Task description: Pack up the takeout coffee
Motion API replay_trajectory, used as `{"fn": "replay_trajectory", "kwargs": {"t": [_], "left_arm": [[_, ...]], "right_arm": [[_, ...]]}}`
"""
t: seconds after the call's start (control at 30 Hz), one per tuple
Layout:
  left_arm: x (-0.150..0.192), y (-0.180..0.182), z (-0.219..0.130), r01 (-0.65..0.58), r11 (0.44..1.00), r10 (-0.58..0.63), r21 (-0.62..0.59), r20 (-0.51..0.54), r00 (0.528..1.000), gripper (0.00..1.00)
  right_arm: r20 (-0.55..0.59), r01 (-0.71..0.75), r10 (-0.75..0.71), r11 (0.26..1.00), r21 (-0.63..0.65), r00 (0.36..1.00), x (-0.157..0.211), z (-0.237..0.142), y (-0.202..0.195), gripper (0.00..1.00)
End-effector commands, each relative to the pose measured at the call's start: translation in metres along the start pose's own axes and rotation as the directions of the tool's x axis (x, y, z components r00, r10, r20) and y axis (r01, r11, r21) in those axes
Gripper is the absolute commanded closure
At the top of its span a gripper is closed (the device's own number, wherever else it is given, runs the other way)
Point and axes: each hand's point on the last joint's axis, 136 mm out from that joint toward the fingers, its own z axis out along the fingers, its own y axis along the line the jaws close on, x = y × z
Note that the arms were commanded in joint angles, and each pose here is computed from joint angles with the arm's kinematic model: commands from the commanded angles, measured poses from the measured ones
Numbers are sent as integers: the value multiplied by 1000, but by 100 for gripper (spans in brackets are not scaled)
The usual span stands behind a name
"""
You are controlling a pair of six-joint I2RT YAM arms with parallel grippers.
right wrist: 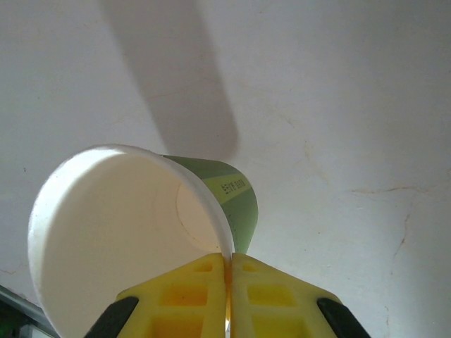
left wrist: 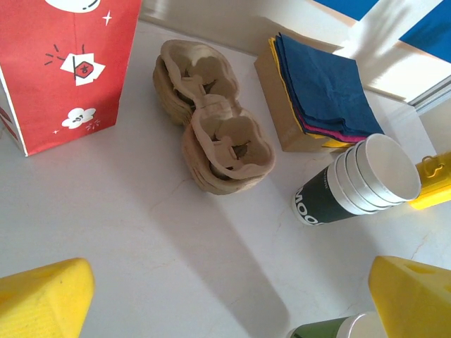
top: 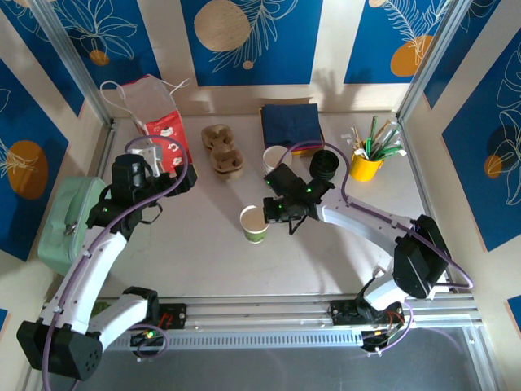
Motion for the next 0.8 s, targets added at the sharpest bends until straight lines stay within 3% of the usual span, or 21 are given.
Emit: {"fn": "replay_trajectory", "kwargs": {"t": [0.0, 0.77], "left_arm": [[-8, -8, -4, 0, 1000, -1, 22, 21, 1000, 1], [-4, -4, -4, 3, 1000, -3, 11, 16, 1000, 1]], "right_arm": [[-33, -20, 20, 1000, 10, 999, 7, 8, -1, 92], [-52, -15, 16, 999, 35, 999, 16, 15, -4, 88]]}}
